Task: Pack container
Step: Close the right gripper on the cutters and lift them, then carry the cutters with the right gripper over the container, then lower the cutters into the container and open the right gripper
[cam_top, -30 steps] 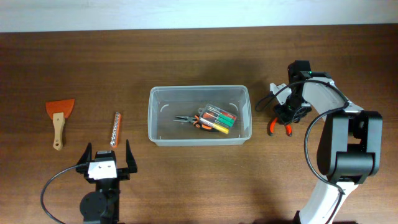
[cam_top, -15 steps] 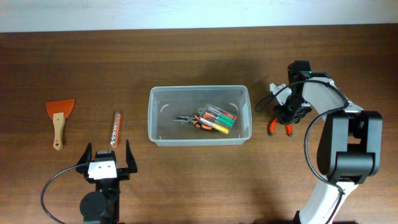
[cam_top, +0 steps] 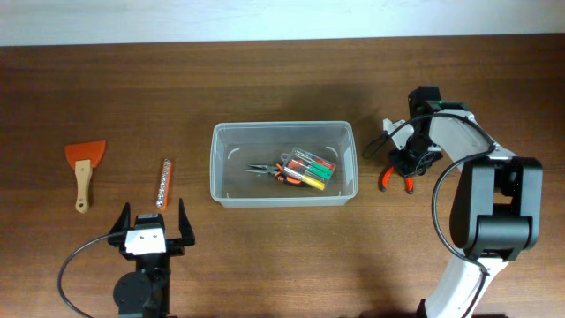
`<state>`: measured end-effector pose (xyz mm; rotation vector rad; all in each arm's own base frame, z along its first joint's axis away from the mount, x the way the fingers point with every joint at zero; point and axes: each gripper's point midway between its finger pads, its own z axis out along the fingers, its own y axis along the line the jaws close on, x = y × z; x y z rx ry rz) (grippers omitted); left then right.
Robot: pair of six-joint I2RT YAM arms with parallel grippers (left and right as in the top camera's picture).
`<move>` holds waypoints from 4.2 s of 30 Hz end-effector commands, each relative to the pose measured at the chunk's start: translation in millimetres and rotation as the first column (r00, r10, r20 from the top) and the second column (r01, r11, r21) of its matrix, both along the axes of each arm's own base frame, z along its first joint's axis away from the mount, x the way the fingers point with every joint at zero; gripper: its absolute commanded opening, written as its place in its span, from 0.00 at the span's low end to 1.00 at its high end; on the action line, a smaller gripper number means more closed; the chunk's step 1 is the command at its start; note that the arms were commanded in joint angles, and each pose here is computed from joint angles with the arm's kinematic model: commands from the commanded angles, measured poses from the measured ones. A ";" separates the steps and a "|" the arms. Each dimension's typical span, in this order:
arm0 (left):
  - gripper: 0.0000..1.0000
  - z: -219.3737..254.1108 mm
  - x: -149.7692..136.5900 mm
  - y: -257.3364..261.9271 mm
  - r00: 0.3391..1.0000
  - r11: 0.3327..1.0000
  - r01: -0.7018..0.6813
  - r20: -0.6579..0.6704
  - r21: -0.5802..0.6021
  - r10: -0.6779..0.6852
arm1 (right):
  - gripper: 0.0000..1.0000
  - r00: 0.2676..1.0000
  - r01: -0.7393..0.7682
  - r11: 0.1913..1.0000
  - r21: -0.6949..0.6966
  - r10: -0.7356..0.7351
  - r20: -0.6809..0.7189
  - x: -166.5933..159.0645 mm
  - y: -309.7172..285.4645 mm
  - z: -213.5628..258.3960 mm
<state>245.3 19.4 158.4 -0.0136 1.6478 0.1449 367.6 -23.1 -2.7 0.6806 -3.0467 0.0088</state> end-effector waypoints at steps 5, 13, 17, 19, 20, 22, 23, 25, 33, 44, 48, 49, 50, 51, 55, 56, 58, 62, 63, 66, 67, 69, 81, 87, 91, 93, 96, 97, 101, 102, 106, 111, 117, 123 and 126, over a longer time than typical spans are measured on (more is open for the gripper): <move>0.99 -0.3 -0.2 0.0 1.000 1.000 -0.002 0.004 -0.013 0.002 | 0.08 0.998 -0.001 1.000 0.017 0.003 -0.063 -7.9 7.1 -15.2; 0.99 -0.3 -0.2 0.0 1.000 1.000 -0.002 0.004 -0.013 0.002 | 0.05 1.000 -0.002 1.000 0.014 0.002 -0.007 20.6 5.8 19.9; 0.99 -0.3 -0.2 0.0 1.000 1.000 -0.002 0.004 -0.013 0.002 | 0.04 1.000 -0.002 1.000 0.013 0.002 0.026 35.1 5.2 44.4; 0.99 -0.3 -0.2 0.0 1.000 1.000 -0.002 0.004 -0.013 0.002 | 0.04 0.998 0.018 1.000 0.013 -0.019 0.052 44.5 4.8 61.6; 0.99 -0.3 -0.2 0.0 1.000 1.000 -0.002 0.004 -0.013 0.002 | 0.04 0.998 0.028 1.000 0.013 -0.029 0.063 48.0 4.7 68.7; 0.99 -0.3 -0.2 0.0 1.000 1.000 -0.002 0.004 -0.013 0.002 | 0.04 0.996 0.030 0.999 0.027 -0.032 0.083 54.2 6.9 83.5; 0.99 -0.3 -0.2 0.0 1.000 1.000 -0.002 0.004 -0.013 0.002 | 0.04 0.995 0.028 0.999 0.036 -0.032 0.095 57.4 8.3 92.4; 0.99 -0.3 -0.2 0.0 1.000 1.000 -0.002 0.004 -0.013 0.002 | 0.04 0.993 0.025 0.998 0.056 -0.031 0.117 62.8 11.9 108.6; 0.99 -0.3 -0.2 -0.1 1.000 1.000 -0.002 0.004 -0.013 0.002 | 0.04 0.974 -0.057 0.994 0.091 0.036 0.222 74.2 48.2 186.0; 0.99 -0.3 -0.2 0.0 1.000 1.000 -0.002 0.004 -0.013 0.002 | 0.04 0.898 -0.361 0.932 0.029 0.339 0.281 50.6 156.7 224.7; 0.99 -0.3 -0.2 -0.1 1.000 1.000 -0.002 0.004 -0.013 0.002 | 0.04 0.831 -0.512 0.859 0.018 0.490 0.261 25.8 206.6 223.2; 0.99 -0.3 -0.2 0.0 1.000 1.000 -0.002 0.004 -0.013 0.002 | 0.04 0.820 -0.532 0.847 0.018 0.510 0.259 21.8 213.8 223.1; 0.99 -0.3 -0.2 0.0 1.000 1.000 -0.002 0.004 -0.013 0.002 | 0.04 0.801 -0.564 0.826 0.016 0.542 0.255 16.0 222.7 222.7; 0.99 -0.3 -0.2 -0.1 1.000 1.000 -0.002 0.004 -0.013 0.002 | 0.04 0.787 -0.586 0.810 0.014 0.564 0.251 11.7 229.3 222.0; 0.99 -0.3 -0.2 0.0 1.000 1.000 -0.002 0.004 -0.013 0.002 | 0.04 0.723 -0.667 0.745 0.009 0.645 0.245 -3.6 253.7 220.4; 0.99 -0.3 -0.2 0.0 1.000 1.000 -0.002 0.004 -0.013 0.002 | 0.04 0.701 -0.693 0.721 0.009 0.671 0.241 -7.0 258.0 218.9; 0.99 -0.3 -0.2 -0.1 1.000 1.000 -0.002 0.004 -0.013 0.002 | 0.04 0.644 -0.750 0.661 0.002 0.730 0.228 -13.2 264.3 214.4; 0.99 -0.3 -0.2 0.0 1.000 1.000 -0.002 0.004 -0.013 0.002 | 0.04 0.577 -0.803 0.595 -0.016 0.784 0.229 -9.6 269.0 203.5; 0.99 -0.3 -0.2 0.0 1.000 1.000 -0.002 0.004 -0.013 0.002 | 0.04 0.562 -0.813 0.582 -0.022 0.794 0.233 -7.2 270.1 200.5; 0.99 -0.3 -0.2 0.0 1.000 1.000 -0.002 0.004 -0.013 0.002 | 0.04 0.533 -0.829 0.558 -0.041 0.809 0.246 0.5 273.7 190.9; 0.99 -0.3 -0.2 0.0 1.000 1.000 -0.002 0.004 -0.013 0.002 | 0.04 0.532 -0.828 0.559 -0.045 0.809 0.250 2.8 274.8 187.7; 0.99 -0.3 -0.2 0.0 1.000 1.000 -0.002 0.004 -0.013 0.002 | 0.04 0.530 -0.829 0.558 -0.046 0.809 0.255 4.8 276.9 182.6; 0.99 -0.3 -0.2 -0.1 1.000 1.000 -0.002 0.004 -0.013 0.002 | 0.04 0.538 -0.837 0.546 0.039 0.808 0.241 -3.9 286.4 140.6; 0.99 -0.3 -0.2 0.0 1.000 1.000 -0.002 0.004 -0.013 0.002 | 0.04 0.547 -0.834 0.548 0.061 0.809 0.214 -9.0 284.9 118.8; 0.99 -0.3 -0.2 0.0 1.000 1.000 -0.002 0.004 -0.013 0.002 | 0.04 0.568 -0.821 0.567 0.067 0.796 0.210 -5.6 287.1 109.9; 0.99 -0.3 -0.2 0.0 1.000 1.000 -0.002 0.004 -0.013 0.002 | 0.04 0.585 -0.809 0.584 0.071 0.784 0.208 -3.1 288.7 105.0; 0.99 -0.3 -0.2 0.0 1.000 1.000 -0.002 0.004 -0.013 0.002 | 0.05 0.591 -0.805 0.588 0.076 0.783 0.197 -1.6 289.5 96.4; 0.99 -0.3 -0.2 0.0 1.000 1.000 -0.002 0.004 -0.013 0.002 | 0.04 0.590 -0.805 0.588 0.077 0.783 0.197 -1.4 289.9 95.6; 0.99 -0.3 -0.2 0.0 1.000 1.000 -0.002 0.004 -0.013 0.002 | 0.04 0.597 -0.801 0.592 0.086 0.783 0.174 -0.9 290.0 82.8; 0.99 -0.3 -0.2 0.0 1.000 1.000 -0.002 0.004 -0.013 0.002 | 0.05 0.599 -0.800 0.593 0.087 0.783 0.170 -1.0 289.9 81.3; 0.99 -0.3 -0.2 0.0 1.000 1.000 -0.002 0.004 -0.013 0.002 | 0.05 0.622 -0.783 0.615 0.096 0.768 0.153 0.8 290.7 69.4; 0.99 -0.3 -0.2 0.0 1.000 1.000 -0.002 0.004 -0.013 0.002 | 0.05 0.631 -0.776 0.622 0.103 0.764 0.137 1.2 290.4 59.6; 0.99 -0.3 -0.2 -0.1 1.000 1.000 -0.002 0.004 -0.013 0.002 | 0.05 0.691 -0.723 0.682 0.112 0.709 0.143 10.8 291.2 48.1; 0.99 -0.3 -0.2 -0.1 1.000 1.000 -0.002 0.004 -0.013 0.002 | 0.05 0.743 -0.669 0.733 0.121 0.659 0.115 18.0 277.1 37.5; 0.99 -0.3 -0.2 0.0 1.000 1.000 -0.002 0.004 -0.013 0.002 | 0.05 0.755 -0.656 0.745 0.121 0.646 0.114 21.0 272.6 37.6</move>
